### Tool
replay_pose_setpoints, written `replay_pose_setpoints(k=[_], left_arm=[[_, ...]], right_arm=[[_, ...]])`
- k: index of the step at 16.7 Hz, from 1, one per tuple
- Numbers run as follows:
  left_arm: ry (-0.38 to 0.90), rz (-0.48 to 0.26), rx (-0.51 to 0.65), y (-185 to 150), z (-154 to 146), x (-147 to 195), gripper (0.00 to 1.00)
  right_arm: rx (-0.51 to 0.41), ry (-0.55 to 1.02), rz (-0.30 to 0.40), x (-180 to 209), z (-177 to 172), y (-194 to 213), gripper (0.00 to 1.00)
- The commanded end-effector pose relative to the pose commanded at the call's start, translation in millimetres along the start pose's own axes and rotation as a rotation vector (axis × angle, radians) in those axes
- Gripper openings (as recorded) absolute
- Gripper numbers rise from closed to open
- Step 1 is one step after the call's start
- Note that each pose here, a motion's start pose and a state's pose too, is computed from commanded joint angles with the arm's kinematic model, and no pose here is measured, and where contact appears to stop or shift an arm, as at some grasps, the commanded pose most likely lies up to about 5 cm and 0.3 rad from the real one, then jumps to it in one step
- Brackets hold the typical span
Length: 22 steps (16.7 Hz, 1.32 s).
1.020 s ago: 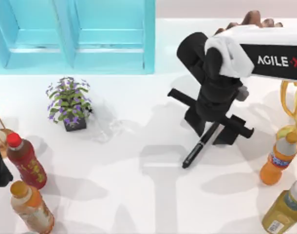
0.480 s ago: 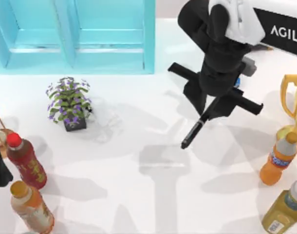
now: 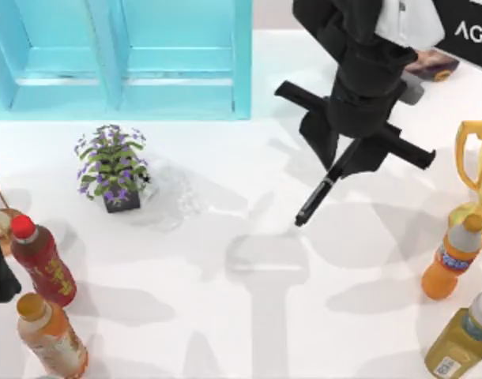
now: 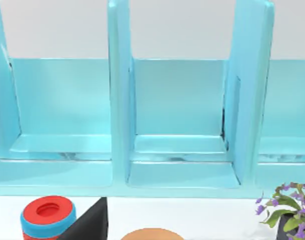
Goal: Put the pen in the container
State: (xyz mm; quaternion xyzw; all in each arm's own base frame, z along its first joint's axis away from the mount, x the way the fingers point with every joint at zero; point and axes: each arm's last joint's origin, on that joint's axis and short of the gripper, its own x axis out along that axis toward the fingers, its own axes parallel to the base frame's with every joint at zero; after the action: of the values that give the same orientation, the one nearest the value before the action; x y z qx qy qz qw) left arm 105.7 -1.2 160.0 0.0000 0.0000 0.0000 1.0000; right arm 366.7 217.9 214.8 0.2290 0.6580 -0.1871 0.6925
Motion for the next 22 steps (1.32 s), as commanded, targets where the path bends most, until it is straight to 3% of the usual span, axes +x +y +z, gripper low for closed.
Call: replay_pose_setpoints(k=[2, 4, 7, 9, 12, 16, 19, 22], left_arm=[[0.000, 0.000, 0.000, 0, 0, 0, 1.00], [0.000, 0.000, 0.000, 0, 0, 0, 1.00], [0.000, 0.000, 0.000, 0, 0, 0, 1.00], [0.000, 0.000, 0.000, 0, 0, 0, 1.00], [0.000, 0.000, 0.000, 0, 0, 0, 1.00], [0.000, 0.000, 0.000, 0, 0, 0, 1.00], [0.000, 0.000, 0.000, 0, 0, 0, 1.00], [0.000, 0.000, 0.000, 0, 0, 0, 1.00]], right_arm=[[0.036, -0.015, 0.062, -18, 7, -3, 0.00], [0.113, -0.042, 0.169, -53, 21, -15, 0.00], [0.261, -0.089, 0.316, -108, 47, -52, 0.00], [0.381, -0.123, 0.360, -132, 69, -87, 0.00], [0.586, -0.176, 0.324, -143, 110, -153, 0.00], [0.830, -0.228, 0.193, -132, 160, -253, 0.00], [0.934, -0.216, 0.092, -112, 182, -320, 0.00], [0.973, -0.133, 0.008, -80, 192, -369, 0.00]])
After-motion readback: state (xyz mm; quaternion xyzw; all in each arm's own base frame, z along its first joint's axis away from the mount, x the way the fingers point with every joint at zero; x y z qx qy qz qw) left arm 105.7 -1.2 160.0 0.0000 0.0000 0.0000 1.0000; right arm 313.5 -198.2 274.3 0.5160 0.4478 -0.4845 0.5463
